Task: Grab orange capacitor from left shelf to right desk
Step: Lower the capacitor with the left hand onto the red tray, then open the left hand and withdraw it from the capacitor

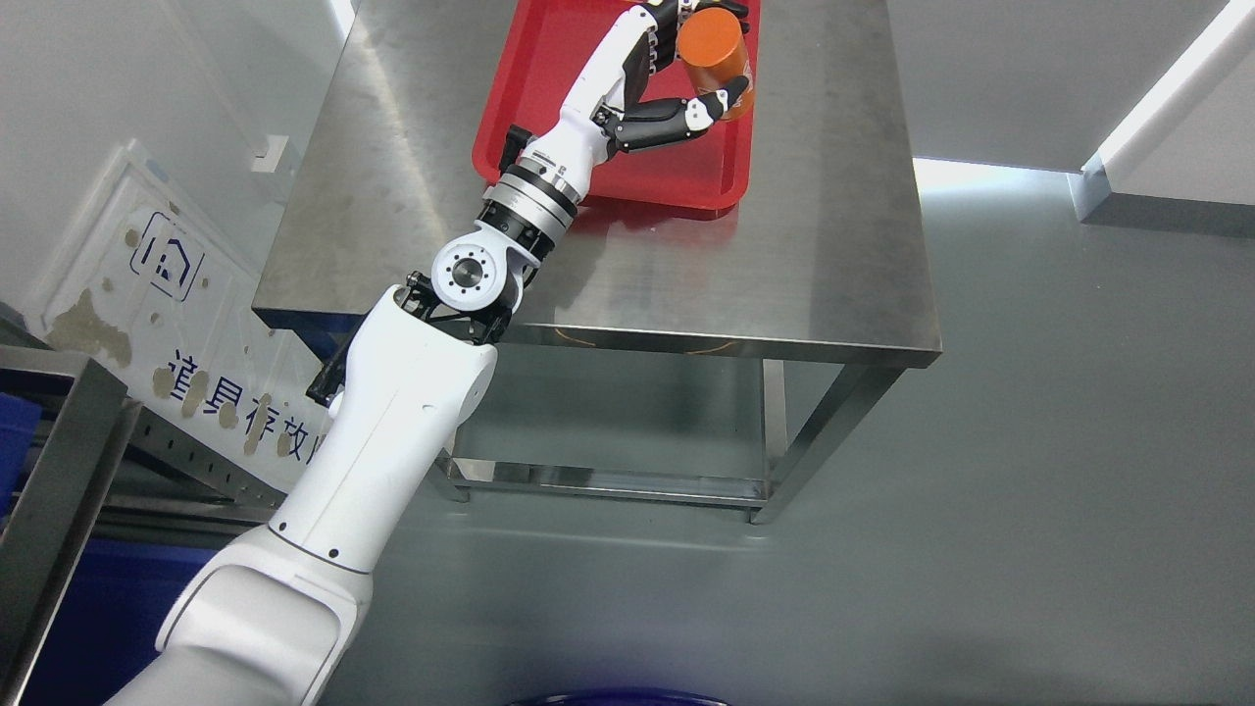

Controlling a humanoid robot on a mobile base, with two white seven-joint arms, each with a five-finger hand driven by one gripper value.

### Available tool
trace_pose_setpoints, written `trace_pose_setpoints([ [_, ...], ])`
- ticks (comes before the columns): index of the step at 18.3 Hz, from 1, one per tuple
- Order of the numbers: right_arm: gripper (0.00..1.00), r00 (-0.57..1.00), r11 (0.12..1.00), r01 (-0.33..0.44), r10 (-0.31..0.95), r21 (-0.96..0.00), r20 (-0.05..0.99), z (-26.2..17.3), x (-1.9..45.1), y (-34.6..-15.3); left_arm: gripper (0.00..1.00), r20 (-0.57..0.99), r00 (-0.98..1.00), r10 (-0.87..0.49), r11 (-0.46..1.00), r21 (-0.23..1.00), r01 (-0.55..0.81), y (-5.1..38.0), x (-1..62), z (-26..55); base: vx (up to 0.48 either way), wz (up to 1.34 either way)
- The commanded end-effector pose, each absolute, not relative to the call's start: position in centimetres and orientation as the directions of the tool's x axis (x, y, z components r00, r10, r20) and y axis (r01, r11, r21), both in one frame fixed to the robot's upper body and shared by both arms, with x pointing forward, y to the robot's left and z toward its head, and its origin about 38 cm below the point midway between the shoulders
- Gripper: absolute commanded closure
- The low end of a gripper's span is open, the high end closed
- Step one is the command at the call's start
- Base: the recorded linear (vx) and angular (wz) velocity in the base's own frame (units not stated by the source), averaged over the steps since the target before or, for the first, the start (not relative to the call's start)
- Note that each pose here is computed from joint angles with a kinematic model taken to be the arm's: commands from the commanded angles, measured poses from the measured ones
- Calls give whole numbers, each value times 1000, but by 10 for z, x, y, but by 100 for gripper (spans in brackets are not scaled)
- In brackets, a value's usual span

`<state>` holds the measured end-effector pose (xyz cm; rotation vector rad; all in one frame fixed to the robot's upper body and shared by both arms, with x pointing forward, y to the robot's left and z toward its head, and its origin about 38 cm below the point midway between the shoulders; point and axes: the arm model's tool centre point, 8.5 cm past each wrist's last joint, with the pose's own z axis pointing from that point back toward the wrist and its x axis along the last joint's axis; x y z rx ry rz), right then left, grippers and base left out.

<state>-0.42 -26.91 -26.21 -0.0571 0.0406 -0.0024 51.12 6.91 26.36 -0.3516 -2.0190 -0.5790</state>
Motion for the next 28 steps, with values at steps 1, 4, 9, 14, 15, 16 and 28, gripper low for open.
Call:
trace_pose_setpoints([
  [1, 0, 999, 997, 13, -17, -74, -49, -261, -18, -280, 95, 939, -271, -210, 864, 308, 398, 101, 564, 200, 128, -46],
  [4, 0, 999, 997, 12, -15, -73, -49, -261, -18, -280, 94, 942, -257, -217, 880, 302, 366, 109, 568, 199, 121, -42],
  [9, 0, 999, 997, 13, -17, -74, -49, -261, -18, -280, 93, 955, -215, -205, 906, 269, 328, 126, 574, 191, 99, -24],
  [14, 0, 999, 997, 12, -15, -74, -49, -261, -18, -280, 86, 963, -202, -181, 932, 233, 276, 140, 577, 191, 60, -3],
  [15, 0, 999, 997, 13, -17, -74, -49, -261, -18, -280, 82, 962, -204, -180, 932, 233, 279, 139, 577, 192, 23, -3],
  [16, 0, 999, 997, 13, -17, -74, -49, -261, -18, -280, 77, 961, -207, -181, 929, 237, 285, 138, 577, 193, 23, -3],
  [28, 0, 999, 997, 13, -17, -74, -49, -261, -18, -280, 1, 911, -408, -67, 948, 185, 258, 144, 582, 270, 0, 0],
])
